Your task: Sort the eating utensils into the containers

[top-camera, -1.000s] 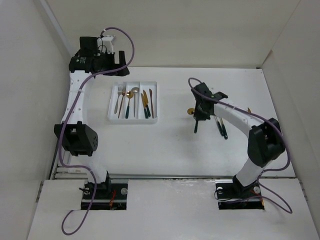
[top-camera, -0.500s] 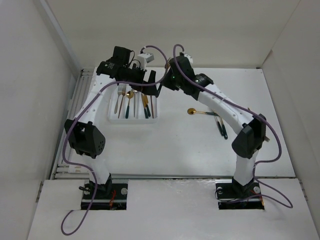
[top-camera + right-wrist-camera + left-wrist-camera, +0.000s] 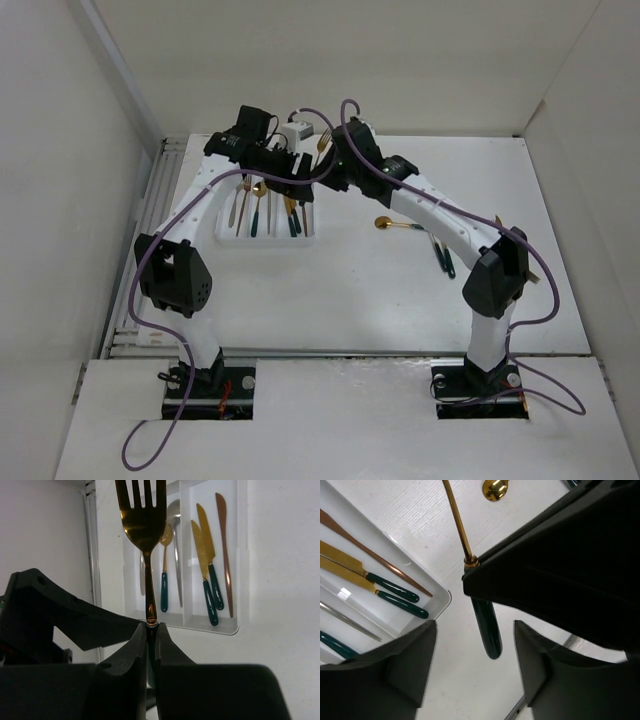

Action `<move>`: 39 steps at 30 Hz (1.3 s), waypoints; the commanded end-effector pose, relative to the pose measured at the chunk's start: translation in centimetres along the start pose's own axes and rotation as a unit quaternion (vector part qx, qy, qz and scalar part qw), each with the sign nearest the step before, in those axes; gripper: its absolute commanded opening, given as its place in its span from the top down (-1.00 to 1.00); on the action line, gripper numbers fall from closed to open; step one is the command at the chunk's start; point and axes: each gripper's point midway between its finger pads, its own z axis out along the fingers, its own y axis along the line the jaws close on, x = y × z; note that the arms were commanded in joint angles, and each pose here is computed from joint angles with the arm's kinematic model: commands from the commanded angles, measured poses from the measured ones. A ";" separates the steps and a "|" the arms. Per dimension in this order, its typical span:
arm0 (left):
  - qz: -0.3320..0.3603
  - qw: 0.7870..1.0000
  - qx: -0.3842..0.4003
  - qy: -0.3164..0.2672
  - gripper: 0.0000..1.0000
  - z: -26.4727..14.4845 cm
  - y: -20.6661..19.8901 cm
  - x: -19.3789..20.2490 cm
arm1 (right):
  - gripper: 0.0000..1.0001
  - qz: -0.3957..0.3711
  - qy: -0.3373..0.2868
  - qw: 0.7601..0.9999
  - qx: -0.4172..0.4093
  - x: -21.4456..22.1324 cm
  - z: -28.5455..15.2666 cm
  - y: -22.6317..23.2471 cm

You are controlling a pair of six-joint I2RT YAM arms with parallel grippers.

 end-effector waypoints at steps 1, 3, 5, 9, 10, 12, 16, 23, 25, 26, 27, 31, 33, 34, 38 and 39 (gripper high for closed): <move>0.018 0.999 0.000 -0.027 -0.11 -0.8 -0.7 -1.3 | 1.00 0.019 -0.009 0.998 -0.066 -0.9 -2.0 3.6; 0.019 0.999 0.000 -0.029 -0.07 -0.8 -0.6 -1.6 | 1.00 0.020 0.010 0.997 -0.073 0.2 -1.8 4.0; 0.017 0.999 -0.001 -0.032 -0.02 -0.7 -0.6 -1.8 | 1.00 0.017 0.021 0.997 -0.074 1.1 -1.5 4.1; 0.013 1.000 0.000 -0.027 0.25 -0.5 -0.5 -1.3 | 1.00 0.021 0.022 0.996 -0.081 1.1 -1.6 4.4; 0.014 1.000 0.001 -0.022 0.38 -0.3 -0.4 -0.9 | 1.00 0.021 0.022 0.996 -0.081 1.1 -1.6 4.4; 0.012 1.000 0.001 -0.018 0.58 -0.1 -0.3 -0.6 | 1.00 0.021 0.022 0.996 -0.081 1.1 -1.6 4.4; 0.003 1.000 -0.027 -0.016 1.00 -0.4 0.9 -0.5 | 1.00 0.022 0.024 0.995 -0.096 1.0 -1.7 5.1; -0.046 0.993 -0.111 -0.013 1.00 -0.8 4.9 0.2 | -0.09 0.008 0.035 0.993 -0.116 1.0 -1.2 5.5; -0.069 0.984 -0.164 -0.005 1.00 -1.3 8.1 1.2 | -0.44 0.008 0.029 0.994 -0.105 0.3 -1.1 4.3; -0.080 0.980 -0.180 -0.012 1.00 -1.8 9.0 1.1 | -0.55 0.003 0.019 0.994 -0.110 -0.3 -2.1 4.5; -0.105 0.973 -0.203 -0.010 1.00 -2.2 11.1 2.0 | -0.55 0.002 0.013 0.994 -0.105 -1.0 -2.2 3.8; -0.146 0.955 -0.256 -0.018 1.00 -3.6 15.7 3.4 | -0.58 -0.036 -0.014 0.995 -0.095 -2.7 -3.2 1.4; -0.151 0.950 -0.274 -0.016 1.00 -3.6 17.5 4.3 | -0.58 -0.067 -0.017 0.995 -0.075 -2.7 -3.3 -0.3; -0.163 0.944 -0.286 -0.009 1.00 -3.5 19.0 5.3 | -0.58 -0.072 -0.024 0.995 -0.062 -3.3 -3.1 -1.1; -0.194 0.935 -0.297 0.004 1.00 -2.9 22.5 7.6 | -0.58 -0.088 -0.025 0.995 -0.025 -3.9 -2.6 -4.0; -0.200 0.933 -0.299 0.005 1.00 -2.9 23.1 7.9 | -0.58 -0.085 -0.029 0.996 -0.020 -4.5 -2.5 -4.4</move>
